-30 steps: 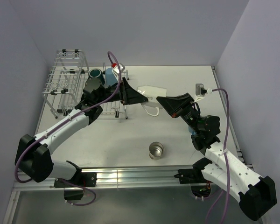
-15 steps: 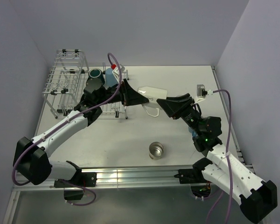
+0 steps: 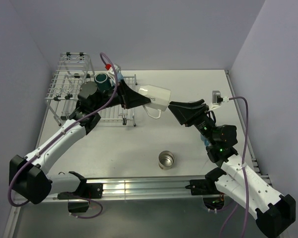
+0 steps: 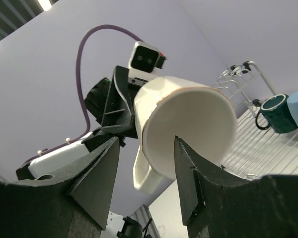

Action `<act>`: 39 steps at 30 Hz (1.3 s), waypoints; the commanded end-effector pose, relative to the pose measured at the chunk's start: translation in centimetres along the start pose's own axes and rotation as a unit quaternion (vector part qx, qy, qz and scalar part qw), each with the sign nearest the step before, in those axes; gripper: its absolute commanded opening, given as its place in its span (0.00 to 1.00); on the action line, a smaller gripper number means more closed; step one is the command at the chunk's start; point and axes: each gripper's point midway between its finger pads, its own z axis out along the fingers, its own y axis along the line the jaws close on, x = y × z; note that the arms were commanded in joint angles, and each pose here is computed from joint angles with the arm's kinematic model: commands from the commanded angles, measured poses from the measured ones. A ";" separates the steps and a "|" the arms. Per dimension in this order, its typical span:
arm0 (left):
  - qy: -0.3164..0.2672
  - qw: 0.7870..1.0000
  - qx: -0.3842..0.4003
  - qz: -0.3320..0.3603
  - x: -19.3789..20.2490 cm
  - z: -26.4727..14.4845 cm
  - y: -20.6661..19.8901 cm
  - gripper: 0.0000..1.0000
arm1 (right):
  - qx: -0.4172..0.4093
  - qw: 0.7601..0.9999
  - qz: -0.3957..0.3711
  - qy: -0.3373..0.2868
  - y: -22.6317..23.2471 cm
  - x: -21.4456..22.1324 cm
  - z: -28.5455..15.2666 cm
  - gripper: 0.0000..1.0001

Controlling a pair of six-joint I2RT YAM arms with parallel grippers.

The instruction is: Load the cups into the dish rack

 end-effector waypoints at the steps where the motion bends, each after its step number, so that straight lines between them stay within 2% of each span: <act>1: -0.055 0.994 0.040 0.082 -3.5 -1.7 -5.1 0.00 | -0.003 1.000 -0.018 -0.022 1.0 -1.4 0.2 0.56; 12: -0.096 0.989 -0.050 0.105 -6.5 -4.1 -2.3 0.00 | 0.060 0.998 -0.029 -0.017 -1.7 -0.7 -1.0 0.56; 14: -0.100 0.986 -0.088 0.097 -6.7 -4.6 -0.8 0.00 | 0.068 0.997 -0.032 -0.017 -2.1 -0.7 -1.0 0.56; 15: -0.107 0.982 -0.105 0.114 -7.4 -4.8 -0.6 0.00 | 0.073 0.997 -0.034 -0.016 -2.3 -0.7 -1.0 0.56; 22: -0.149 0.950 -0.246 0.122 -10.1 -6.8 4.1 0.00 | 0.109 0.993 -0.050 0.001 -3.7 -0.2 -1.4 0.56; 26: -0.168 0.922 -0.324 0.133 -11.9 -7.8 7.1 0.00 | 0.121 0.991 -0.061 0.010 -4.1 -0.1 -1.5 0.56; 39: -0.193 0.853 -0.466 0.134 -14.2 -9.8 14.9 0.00 | 0.139 0.987 -0.069 0.030 -5.2 0.9 -2.0 0.56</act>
